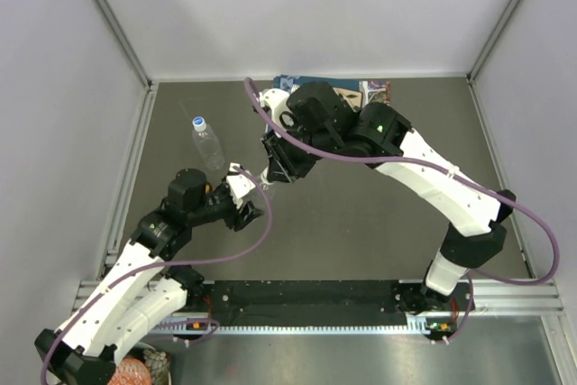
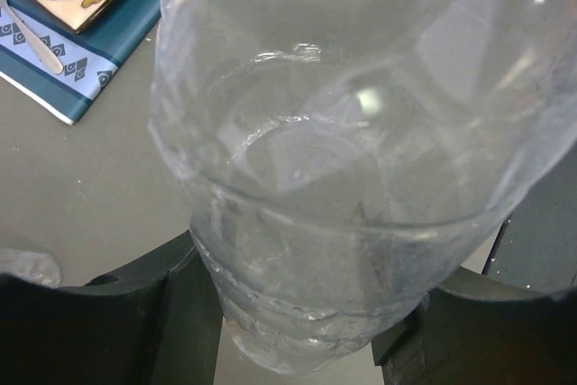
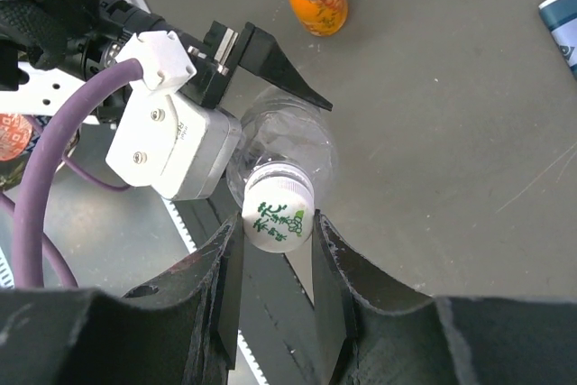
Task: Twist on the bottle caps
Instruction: Screw the bottle cap onto the plastic bottle.
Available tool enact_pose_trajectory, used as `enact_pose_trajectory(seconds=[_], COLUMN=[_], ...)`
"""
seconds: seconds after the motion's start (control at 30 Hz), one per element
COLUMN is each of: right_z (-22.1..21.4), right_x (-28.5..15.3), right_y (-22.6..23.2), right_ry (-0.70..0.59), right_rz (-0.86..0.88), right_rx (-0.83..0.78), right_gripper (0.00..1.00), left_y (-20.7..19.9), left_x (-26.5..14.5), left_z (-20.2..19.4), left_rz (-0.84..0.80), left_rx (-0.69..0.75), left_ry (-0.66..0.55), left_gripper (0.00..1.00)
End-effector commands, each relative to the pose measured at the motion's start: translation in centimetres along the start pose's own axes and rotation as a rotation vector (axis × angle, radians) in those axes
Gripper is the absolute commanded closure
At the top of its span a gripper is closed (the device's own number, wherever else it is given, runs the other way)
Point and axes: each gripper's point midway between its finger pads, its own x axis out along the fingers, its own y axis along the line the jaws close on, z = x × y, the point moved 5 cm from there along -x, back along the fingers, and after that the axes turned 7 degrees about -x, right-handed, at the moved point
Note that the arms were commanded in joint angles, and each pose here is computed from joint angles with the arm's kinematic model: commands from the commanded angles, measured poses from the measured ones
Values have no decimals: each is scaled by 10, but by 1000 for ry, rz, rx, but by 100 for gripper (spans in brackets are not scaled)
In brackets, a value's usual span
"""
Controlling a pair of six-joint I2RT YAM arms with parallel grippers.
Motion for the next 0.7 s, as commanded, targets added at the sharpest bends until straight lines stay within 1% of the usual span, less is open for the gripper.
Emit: enact_pose_trajectory(seconds=[0.0, 0.07, 0.1, 0.17, 0.2, 0.5, 0.67], right_z=[-19, -16, -14, -11, -8, 14, 9], right_x=[3, 3, 3, 2, 1, -14, -31], right_y=[27, 28, 28, 27, 27, 21, 15], right_ry=[122, 113, 104, 95, 82, -11, -33], right_rz=[85, 81, 81, 74, 66, 14, -27], right_rx=[43, 49, 50, 49, 47, 25, 8], right_gripper=[80, 75, 71, 64, 56, 44, 36], left_y=[12, 12, 11, 9, 7, -4, -6], left_x=[-2, -3, -2, -3, -3, -6, -7], left_z=[41, 41, 41, 42, 43, 44, 47], left_rz=[86, 81, 76, 66, 51, -16, -23], left_rx=[16, 13, 6, 4, 3, -5, -30], left_ry=[-178, -183, -183, -190, -196, -218, -225], left_gripper=[99, 99, 99, 99, 99, 99, 99])
